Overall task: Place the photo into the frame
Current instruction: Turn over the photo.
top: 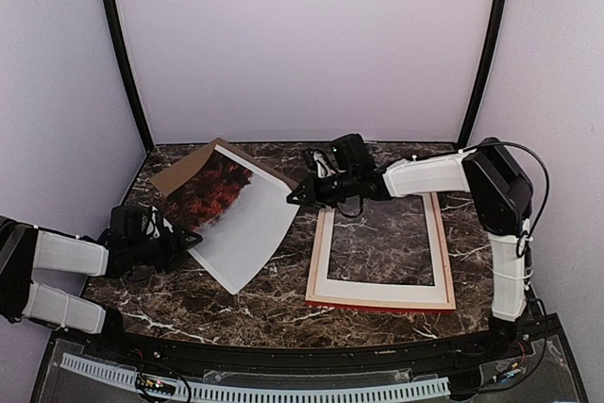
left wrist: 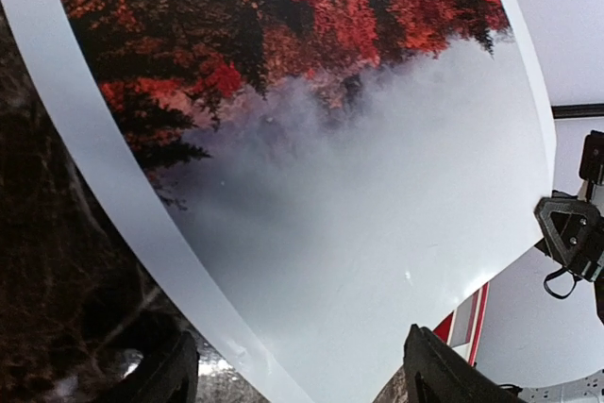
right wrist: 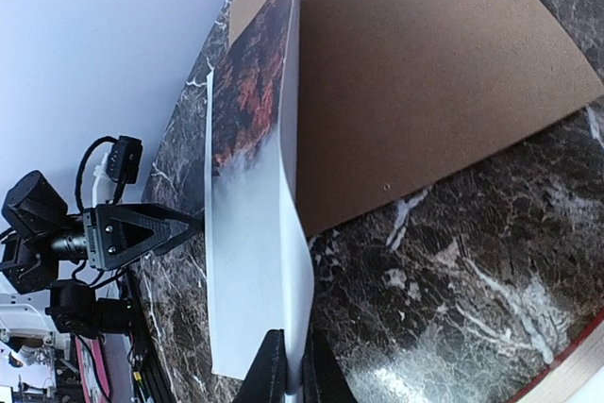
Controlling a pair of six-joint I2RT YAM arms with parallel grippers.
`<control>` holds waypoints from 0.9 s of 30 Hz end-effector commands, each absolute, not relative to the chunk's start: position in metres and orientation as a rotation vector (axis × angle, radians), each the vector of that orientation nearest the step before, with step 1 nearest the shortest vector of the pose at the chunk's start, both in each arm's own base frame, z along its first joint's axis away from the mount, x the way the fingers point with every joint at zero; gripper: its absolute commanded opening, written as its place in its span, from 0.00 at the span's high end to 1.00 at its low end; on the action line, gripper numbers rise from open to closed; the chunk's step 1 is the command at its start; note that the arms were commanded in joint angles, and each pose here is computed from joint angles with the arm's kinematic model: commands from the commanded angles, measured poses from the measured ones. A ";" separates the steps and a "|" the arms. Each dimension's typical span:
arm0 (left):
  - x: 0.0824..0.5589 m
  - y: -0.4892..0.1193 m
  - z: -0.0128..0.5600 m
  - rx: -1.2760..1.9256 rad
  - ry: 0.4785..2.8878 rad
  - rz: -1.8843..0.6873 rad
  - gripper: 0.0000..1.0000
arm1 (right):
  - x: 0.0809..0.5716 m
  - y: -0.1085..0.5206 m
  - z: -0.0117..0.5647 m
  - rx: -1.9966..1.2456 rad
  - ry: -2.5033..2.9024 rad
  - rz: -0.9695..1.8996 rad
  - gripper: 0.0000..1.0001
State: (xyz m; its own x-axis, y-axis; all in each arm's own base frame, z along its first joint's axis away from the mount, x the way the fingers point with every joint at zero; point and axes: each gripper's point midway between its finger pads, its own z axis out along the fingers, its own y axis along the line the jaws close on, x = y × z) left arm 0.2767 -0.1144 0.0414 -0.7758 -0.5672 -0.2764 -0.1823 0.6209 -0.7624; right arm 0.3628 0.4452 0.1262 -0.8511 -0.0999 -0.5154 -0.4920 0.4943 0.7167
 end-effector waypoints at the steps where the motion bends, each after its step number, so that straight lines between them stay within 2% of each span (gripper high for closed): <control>1: 0.246 -0.128 0.020 -0.690 2.440 -1.050 0.22 | 0.351 0.445 0.150 -0.478 2.273 1.323 0.91; 8: 0.226 -0.128 0.010 -0.761 2.444 -1.009 0.22 | 0.326 0.436 0.134 -0.454 2.329 1.232 0.88; 18: 0.231 -0.131 0.013 -0.594 2.526 -0.928 0.23 | 0.285 0.430 0.130 -0.475 2.348 1.326 0.77; 23: 0.237 -0.141 0.017 -0.521 2.555 -0.939 0.24 | 0.279 0.428 0.129 -0.509 2.348 1.329 0.80; 27: 0.246 -0.143 0.033 -0.460 2.542 -0.912 0.24 | 0.287 0.419 0.135 -0.570 2.349 1.184 0.87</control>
